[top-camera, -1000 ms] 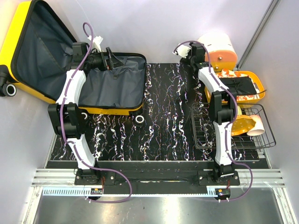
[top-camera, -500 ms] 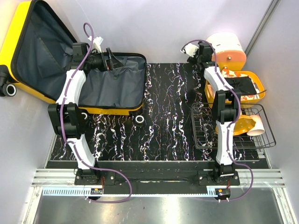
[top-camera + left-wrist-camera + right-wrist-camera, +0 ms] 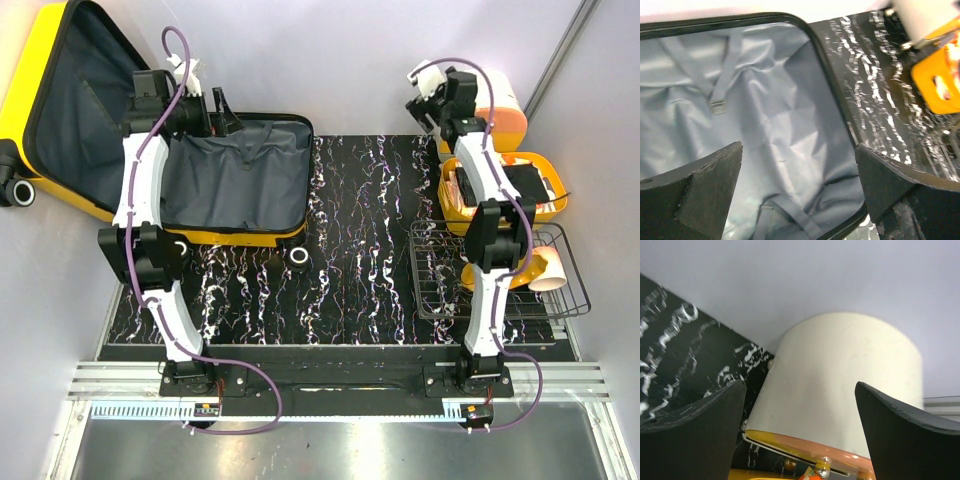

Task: Open, take out, and arrange the luggage

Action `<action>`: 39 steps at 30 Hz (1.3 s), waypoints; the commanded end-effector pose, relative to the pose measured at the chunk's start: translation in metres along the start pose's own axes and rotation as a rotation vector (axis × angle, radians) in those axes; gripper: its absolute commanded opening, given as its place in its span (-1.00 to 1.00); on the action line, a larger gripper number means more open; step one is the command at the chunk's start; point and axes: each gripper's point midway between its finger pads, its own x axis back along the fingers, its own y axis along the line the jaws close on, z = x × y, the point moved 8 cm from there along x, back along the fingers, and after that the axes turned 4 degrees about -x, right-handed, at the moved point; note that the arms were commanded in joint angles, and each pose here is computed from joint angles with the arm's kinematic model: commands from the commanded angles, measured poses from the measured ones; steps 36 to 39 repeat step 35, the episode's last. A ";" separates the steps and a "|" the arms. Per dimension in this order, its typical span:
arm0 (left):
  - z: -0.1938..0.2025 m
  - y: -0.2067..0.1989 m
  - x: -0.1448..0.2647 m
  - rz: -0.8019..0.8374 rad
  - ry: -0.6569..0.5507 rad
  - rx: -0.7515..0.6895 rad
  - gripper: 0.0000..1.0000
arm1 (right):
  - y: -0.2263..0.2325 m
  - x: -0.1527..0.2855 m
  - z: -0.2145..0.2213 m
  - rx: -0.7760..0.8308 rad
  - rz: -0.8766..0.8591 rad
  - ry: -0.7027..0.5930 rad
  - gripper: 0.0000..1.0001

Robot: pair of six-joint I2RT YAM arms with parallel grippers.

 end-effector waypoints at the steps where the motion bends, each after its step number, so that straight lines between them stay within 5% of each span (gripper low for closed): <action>1: -0.001 0.017 0.020 -0.235 0.057 -0.056 0.98 | -0.037 0.075 -0.084 -0.182 -0.031 -0.301 0.98; 3: -0.005 0.019 0.029 -0.316 0.055 -0.083 0.98 | -0.034 0.092 -0.093 -0.245 -0.074 -0.346 0.98; 7: -0.015 -0.007 0.040 -0.214 0.119 -0.190 0.98 | -0.023 0.125 -0.107 -0.373 -0.201 -0.413 0.97; 12: 0.007 -0.042 0.012 -0.249 0.247 -0.356 0.98 | 0.012 0.140 -0.091 -0.575 -0.369 -0.387 0.93; 19: 0.040 -0.064 -0.015 -0.266 0.293 -0.250 0.98 | 0.065 0.155 -0.043 -0.785 -0.492 -0.225 0.81; 28: 0.085 -0.059 -0.015 -0.460 0.323 -0.228 0.98 | 0.123 0.187 -0.006 -0.648 -0.503 -0.116 0.79; 39: 0.075 -0.066 0.003 -0.477 0.261 -0.268 0.98 | 0.109 0.206 -0.019 -0.614 -0.432 -0.176 0.83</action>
